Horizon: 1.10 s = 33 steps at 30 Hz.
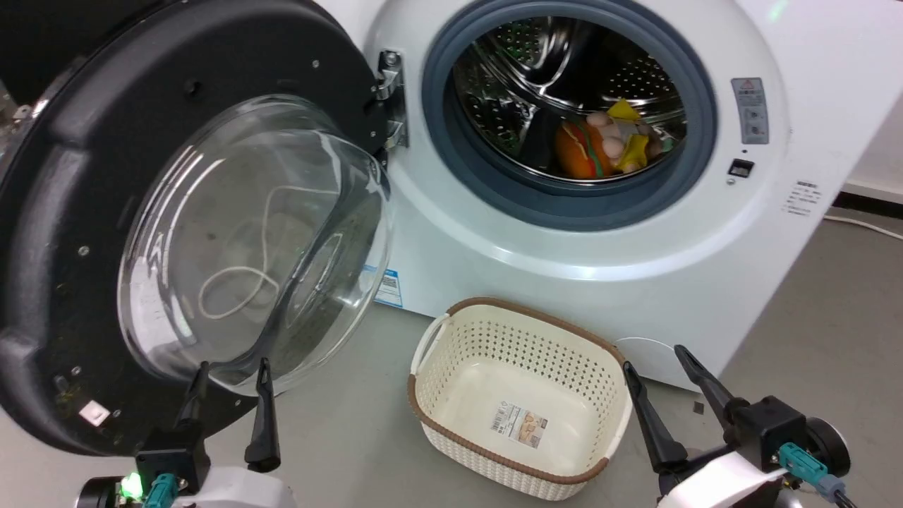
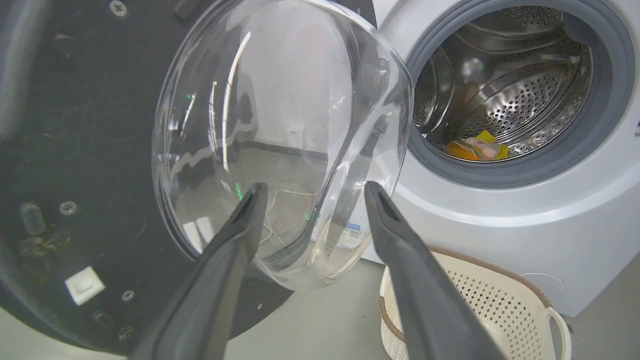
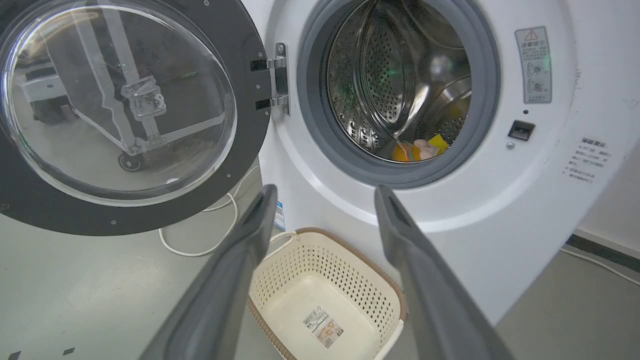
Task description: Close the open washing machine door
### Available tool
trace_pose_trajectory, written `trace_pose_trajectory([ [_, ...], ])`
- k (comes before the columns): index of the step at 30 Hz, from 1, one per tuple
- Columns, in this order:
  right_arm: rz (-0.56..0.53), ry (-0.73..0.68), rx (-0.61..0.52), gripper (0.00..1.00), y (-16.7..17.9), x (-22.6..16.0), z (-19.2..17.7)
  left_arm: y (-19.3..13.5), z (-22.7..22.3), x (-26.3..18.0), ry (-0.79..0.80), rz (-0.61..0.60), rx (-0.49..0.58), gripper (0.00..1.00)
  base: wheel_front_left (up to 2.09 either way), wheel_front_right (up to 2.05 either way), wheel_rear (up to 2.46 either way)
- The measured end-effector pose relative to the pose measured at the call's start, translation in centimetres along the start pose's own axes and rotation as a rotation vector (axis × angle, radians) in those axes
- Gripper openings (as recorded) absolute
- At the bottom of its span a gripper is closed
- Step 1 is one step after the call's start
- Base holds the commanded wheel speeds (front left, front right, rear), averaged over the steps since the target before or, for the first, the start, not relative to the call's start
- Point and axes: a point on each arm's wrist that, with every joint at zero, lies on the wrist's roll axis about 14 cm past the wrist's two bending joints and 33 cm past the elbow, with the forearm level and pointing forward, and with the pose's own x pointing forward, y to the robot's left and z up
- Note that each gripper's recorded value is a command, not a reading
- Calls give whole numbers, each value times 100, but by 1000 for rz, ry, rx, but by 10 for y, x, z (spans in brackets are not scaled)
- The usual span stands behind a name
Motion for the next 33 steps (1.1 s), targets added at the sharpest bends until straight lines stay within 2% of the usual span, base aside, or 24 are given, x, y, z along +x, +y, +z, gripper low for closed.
trace_pose_trajectory([
  [31,197,-41,34,100,63,24,1,61,8,-36,-55,196,-3,100,0,0,0],
  [32,221,-48,38,100,71,27,2,69,8,-43,-60,223,-9,84,0,0,0],
  [33,226,-51,39,100,72,28,2,70,8,-44,-62,227,-12,31,0,0,0],
])
